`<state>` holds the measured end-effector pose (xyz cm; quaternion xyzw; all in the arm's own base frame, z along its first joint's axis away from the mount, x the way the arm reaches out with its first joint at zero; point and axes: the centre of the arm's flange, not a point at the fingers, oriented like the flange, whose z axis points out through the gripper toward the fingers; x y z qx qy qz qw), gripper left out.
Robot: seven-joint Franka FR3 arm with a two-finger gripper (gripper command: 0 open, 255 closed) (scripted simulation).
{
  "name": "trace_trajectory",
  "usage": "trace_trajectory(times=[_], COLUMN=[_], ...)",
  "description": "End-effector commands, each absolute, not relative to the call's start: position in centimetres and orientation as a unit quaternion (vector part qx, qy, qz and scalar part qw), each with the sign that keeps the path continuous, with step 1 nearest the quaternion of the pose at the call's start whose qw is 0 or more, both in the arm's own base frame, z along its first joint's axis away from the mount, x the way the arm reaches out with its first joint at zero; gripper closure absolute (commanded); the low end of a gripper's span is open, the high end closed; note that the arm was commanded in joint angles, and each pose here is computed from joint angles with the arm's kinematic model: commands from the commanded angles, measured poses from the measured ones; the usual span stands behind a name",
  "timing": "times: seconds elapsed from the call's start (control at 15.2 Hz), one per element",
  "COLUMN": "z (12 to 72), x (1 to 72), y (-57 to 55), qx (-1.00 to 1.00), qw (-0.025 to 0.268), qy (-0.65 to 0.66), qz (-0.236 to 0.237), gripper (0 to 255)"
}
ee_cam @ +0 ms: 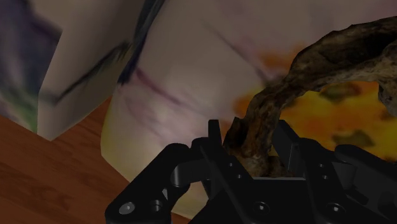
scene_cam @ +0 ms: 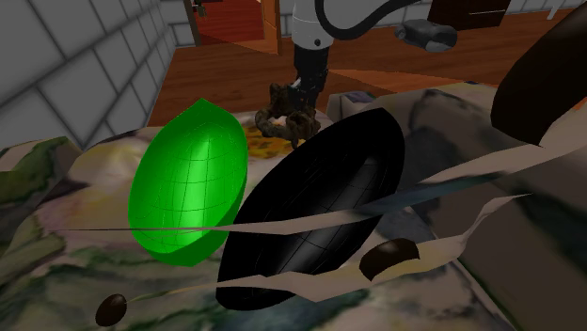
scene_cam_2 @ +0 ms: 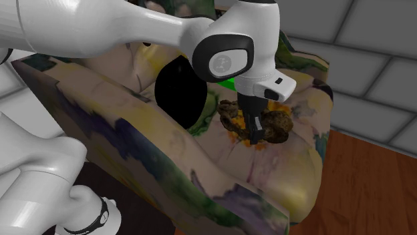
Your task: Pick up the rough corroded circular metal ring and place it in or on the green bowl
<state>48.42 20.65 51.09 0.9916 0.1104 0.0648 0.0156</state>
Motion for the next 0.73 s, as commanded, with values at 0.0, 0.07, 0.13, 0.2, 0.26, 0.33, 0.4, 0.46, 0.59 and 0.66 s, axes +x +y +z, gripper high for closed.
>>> trace_trajectory(times=[0.0,0.07,0.13,0.2,0.26,0.33,0.4,0.46,0.59,0.66], z=[51.1,51.1,51.1,51.6,52.1,52.7,53.2,53.7,54.8,55.3], x=[48.4,48.4,48.4,48.4,48.4,48.4,48.4,48.4,48.4,48.4], y=[20.7,20.7,20.7,20.7,20.7,20.7,20.7,20.7,20.7,20.7], qx=[0.992,0.992,0.992,0.992,0.992,0.992,0.992,0.992,0.992,0.992], qw=[0.016,0.016,0.016,0.016,0.016,0.016,0.016,0.016,0.016,0.016], qy=[0.11,0.11,0.11,0.11,0.11,0.11,0.11,0.11,0.11,0.11], qz=[0.065,0.065,0.065,0.065,0.065,0.065,0.065,0.065,0.065,0.065], gripper=[255,255,255,255,255,255,255,255,255,255])
